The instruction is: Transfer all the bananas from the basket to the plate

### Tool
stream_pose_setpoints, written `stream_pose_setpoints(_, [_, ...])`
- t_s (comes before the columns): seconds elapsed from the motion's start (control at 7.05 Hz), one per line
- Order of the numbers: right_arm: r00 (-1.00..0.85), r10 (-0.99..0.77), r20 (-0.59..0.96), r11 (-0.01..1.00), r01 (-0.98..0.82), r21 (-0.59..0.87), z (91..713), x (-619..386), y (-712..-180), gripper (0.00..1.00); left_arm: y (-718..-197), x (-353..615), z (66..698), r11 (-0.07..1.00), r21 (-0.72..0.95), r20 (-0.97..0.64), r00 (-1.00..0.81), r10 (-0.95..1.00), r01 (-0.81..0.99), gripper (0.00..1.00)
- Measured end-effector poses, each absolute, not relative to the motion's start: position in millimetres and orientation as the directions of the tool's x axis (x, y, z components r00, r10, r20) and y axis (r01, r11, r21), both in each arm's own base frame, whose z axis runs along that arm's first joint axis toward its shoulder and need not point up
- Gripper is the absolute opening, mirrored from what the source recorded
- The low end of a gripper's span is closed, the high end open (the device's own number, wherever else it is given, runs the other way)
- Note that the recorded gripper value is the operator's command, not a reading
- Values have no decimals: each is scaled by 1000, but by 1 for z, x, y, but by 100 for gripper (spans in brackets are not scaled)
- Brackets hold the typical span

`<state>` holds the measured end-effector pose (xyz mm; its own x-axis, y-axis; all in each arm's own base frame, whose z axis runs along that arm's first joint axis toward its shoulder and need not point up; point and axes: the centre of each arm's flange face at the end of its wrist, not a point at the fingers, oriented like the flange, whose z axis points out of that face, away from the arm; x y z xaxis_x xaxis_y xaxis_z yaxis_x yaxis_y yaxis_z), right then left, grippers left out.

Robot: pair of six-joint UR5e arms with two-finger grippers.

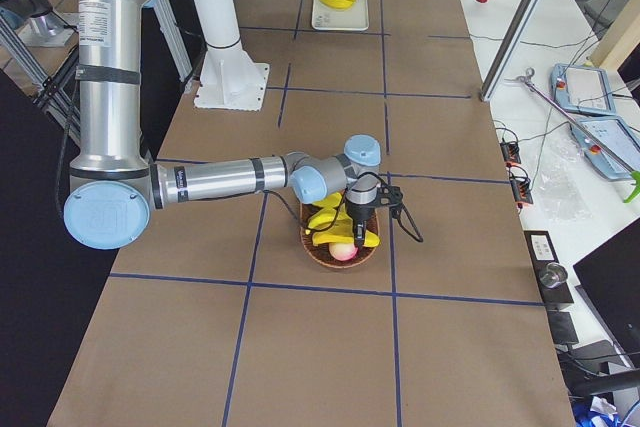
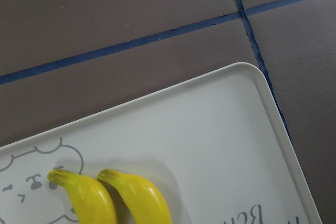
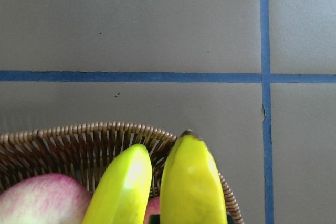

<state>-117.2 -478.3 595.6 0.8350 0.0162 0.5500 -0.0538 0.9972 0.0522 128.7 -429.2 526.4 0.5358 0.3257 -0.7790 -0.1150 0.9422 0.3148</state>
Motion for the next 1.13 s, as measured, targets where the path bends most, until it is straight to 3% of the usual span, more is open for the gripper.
stream_pose_setpoints(0.71, [848,-91,522,995,54,87,521,-55,-468,1,-429,129,527,942,314,-780,535,325,-115,100])
stream_pose_setpoints(1.13, [755,7,656,999,-34,29,466,-92,-506,2,-430,130,521,939,327,-783,524,334,-110,100])
